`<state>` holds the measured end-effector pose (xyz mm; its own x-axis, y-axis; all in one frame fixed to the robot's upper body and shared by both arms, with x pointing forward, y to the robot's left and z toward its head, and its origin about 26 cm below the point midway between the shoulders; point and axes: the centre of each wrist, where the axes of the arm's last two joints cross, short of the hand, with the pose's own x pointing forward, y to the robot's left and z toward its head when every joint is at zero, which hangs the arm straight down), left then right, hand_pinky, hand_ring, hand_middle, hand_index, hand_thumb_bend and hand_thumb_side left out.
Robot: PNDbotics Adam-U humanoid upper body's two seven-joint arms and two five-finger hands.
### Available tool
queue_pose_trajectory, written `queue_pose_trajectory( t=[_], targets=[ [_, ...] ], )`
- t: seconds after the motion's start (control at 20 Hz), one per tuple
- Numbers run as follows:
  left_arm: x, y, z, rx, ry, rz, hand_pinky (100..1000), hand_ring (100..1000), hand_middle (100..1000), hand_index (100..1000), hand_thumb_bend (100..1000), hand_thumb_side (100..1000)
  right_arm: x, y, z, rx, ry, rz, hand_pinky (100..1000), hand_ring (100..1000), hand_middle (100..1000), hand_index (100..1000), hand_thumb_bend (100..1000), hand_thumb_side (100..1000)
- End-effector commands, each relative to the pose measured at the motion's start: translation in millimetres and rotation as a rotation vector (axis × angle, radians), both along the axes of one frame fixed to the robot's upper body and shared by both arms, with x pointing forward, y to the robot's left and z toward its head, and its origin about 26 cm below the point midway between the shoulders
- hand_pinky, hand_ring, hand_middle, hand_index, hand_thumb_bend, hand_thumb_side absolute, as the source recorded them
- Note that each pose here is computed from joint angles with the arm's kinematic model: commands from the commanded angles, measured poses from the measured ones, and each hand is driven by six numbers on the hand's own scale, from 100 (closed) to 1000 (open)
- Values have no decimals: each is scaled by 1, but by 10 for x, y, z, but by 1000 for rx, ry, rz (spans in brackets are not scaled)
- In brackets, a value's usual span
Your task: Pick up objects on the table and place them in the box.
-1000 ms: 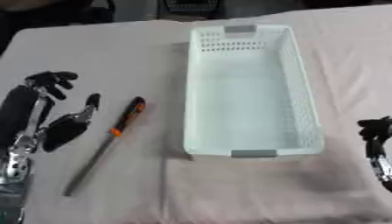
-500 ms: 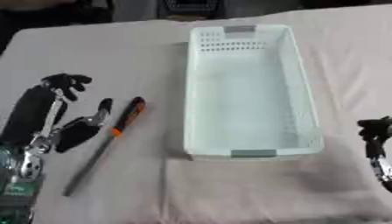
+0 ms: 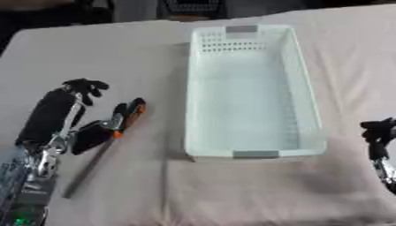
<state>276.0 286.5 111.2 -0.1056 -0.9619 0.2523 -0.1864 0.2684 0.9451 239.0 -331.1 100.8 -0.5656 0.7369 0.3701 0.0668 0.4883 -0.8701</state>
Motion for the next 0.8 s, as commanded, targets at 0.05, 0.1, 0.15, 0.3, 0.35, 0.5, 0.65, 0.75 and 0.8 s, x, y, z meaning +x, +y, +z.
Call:
queue_pose_trajectory(
  t=[0.05,0.1,0.15,0.3,0.35,0.5,0.65,0.75,0.8],
  targets=[
    [20,-4,20,30,-18,4,551,592,610,789,429,493,-1,17,71,-5,-24,10,427,548,574,786,100,780],
    [23,-8,7,40,-16,5,552,593,611,789,433,490,-1,18,72,-5,-24,11,427,548,574,785,100,780],
    [26,-12,-6,51,-14,6,557,596,611,789,460,465,0,18,72,-5,-25,11,427,548,574,786,100,781],
    [34,-24,-47,82,-4,9,560,598,603,789,454,458,1,19,73,-5,-25,12,427,548,574,786,100,780],
    [35,-28,-60,91,-1,10,561,599,603,789,463,455,1,20,73,-5,-25,13,427,548,574,786,100,781],
    [39,-41,-85,122,2,11,566,599,601,789,488,441,2,21,74,-5,-26,14,427,548,574,786,100,781],
    [38,-71,-95,163,-3,4,572,602,600,787,514,419,3,23,75,-5,-25,15,427,548,574,786,100,781],
    [37,-91,-100,184,-5,1,572,601,596,785,520,398,4,24,75,-5,-26,15,427,548,574,786,100,781],
    [36,-98,-102,194,-7,1,573,600,595,785,521,390,4,24,76,-5,-26,15,427,548,574,786,100,781]
  ],
)
